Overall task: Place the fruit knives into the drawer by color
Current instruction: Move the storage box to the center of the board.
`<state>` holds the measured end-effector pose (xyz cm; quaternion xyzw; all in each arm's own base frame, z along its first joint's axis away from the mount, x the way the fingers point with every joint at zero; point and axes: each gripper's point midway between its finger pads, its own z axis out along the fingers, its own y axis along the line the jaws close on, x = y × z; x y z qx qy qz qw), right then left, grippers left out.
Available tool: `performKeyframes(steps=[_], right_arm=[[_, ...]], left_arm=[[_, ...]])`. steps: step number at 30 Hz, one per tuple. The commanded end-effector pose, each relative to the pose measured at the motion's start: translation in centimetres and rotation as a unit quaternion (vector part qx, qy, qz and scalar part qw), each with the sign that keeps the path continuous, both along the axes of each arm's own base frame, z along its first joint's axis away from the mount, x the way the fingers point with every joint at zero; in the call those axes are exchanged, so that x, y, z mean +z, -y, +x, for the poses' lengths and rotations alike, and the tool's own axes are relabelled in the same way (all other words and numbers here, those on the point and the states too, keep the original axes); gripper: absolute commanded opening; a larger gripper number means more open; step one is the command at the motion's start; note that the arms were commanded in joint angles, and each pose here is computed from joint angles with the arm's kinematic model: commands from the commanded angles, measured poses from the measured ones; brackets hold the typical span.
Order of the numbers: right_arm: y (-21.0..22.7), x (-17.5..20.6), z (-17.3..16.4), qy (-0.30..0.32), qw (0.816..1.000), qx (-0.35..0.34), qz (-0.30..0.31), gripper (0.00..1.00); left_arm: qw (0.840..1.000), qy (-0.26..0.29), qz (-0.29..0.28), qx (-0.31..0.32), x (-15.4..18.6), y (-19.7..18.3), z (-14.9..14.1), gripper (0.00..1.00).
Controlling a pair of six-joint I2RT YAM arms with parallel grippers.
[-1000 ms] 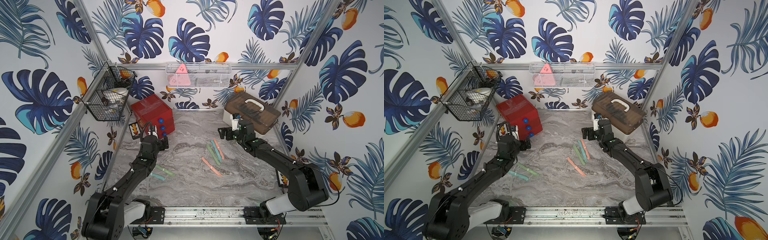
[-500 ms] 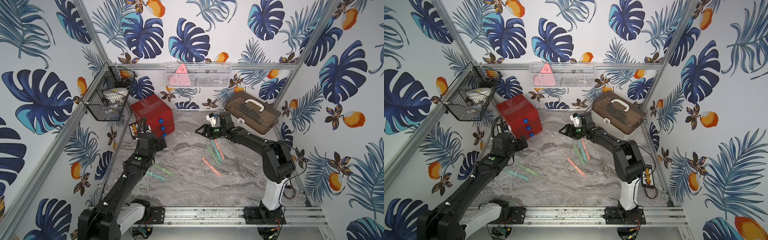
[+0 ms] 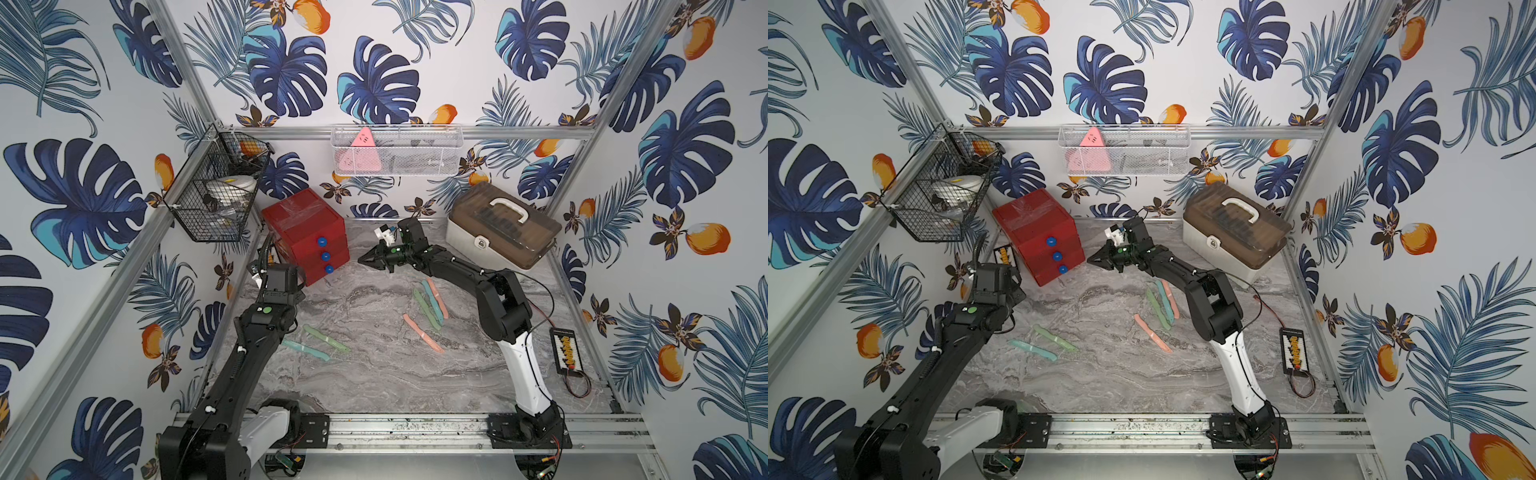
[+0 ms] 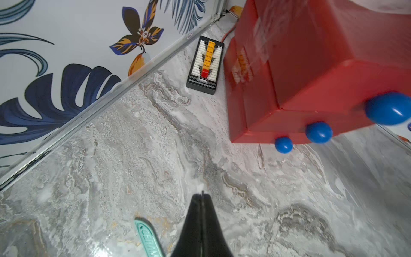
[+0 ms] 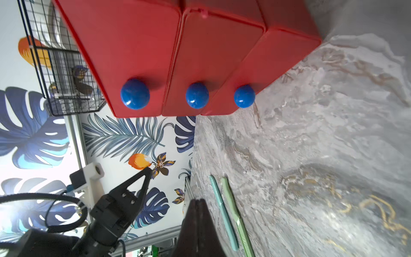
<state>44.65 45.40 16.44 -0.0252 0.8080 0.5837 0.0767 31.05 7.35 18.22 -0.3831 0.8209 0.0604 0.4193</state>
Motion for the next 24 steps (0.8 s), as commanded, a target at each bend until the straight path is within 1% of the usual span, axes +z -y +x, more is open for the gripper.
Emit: performKeyframes(steps=[1, 4, 5, 7, 9, 10, 12, 14, 18, 24], right_arm=[[-0.6, 0.3, 1.8, -0.027, 0.999, -0.018, 0.019, 0.0], [-0.8, -0.6, 3.4, -0.049, 0.997, -0.044, 0.029, 0.0], [0.8, -0.9, 5.2, -0.054, 0.996, -0.07, 0.033, 0.0], [1.6, -1.3, 6.8, -0.064, 0.992, -0.095, 0.043, 0.0], [1.6, -1.3, 8.2, -0.068, 0.991, -0.101, 0.059, 0.0], [1.4, -1.3, 8.8, -0.07, 0.991, -0.099, 0.065, 0.0], [1.0, -1.5, 10.0, -0.072, 0.99, -0.096, 0.078, 0.0], [0.6, -1.8, 10.9, -0.076, 0.988, -0.098, 0.091, 0.0], [0.2, -3.6, 12.2, -0.096, 0.981, -0.12, 0.118, 0.0], [-0.2, -4.6, 13.5, -0.088, 0.973, -0.153, 0.151, 0.0]], left_arm=[[0.998, 0.055, -0.029, 0.013, 0.7, -0.9, 2.5, 0.0], [0.996, 0.082, -0.042, 0.014, 0.0, -1.9, 4.0, 0.0], [0.994, 0.094, -0.05, 0.01, -0.3, -2.2, 4.6, 0.0], [0.993, 0.104, -0.059, 0.017, -0.9, -3.3, 5.3, 0.0], [0.99, 0.119, -0.069, 0.025, -1.3, -4.3, 6.0, 0.0], [0.988, 0.134, -0.076, 0.02, -1.2, -4.6, 6.6, 0.0], [0.985, 0.149, -0.083, 0.011, -1.4, -5.3, 7.8, 0.0], [0.984, 0.153, -0.086, 0.011, -1.7, -6.0, 8.7, 0.0], [0.978, 0.179, -0.105, 0.012, -2.2, -7.4, 10.3, 0.0], [0.966, 0.22, -0.134, -0.027, -2.2, -7.2, 14.2, 0.0]])
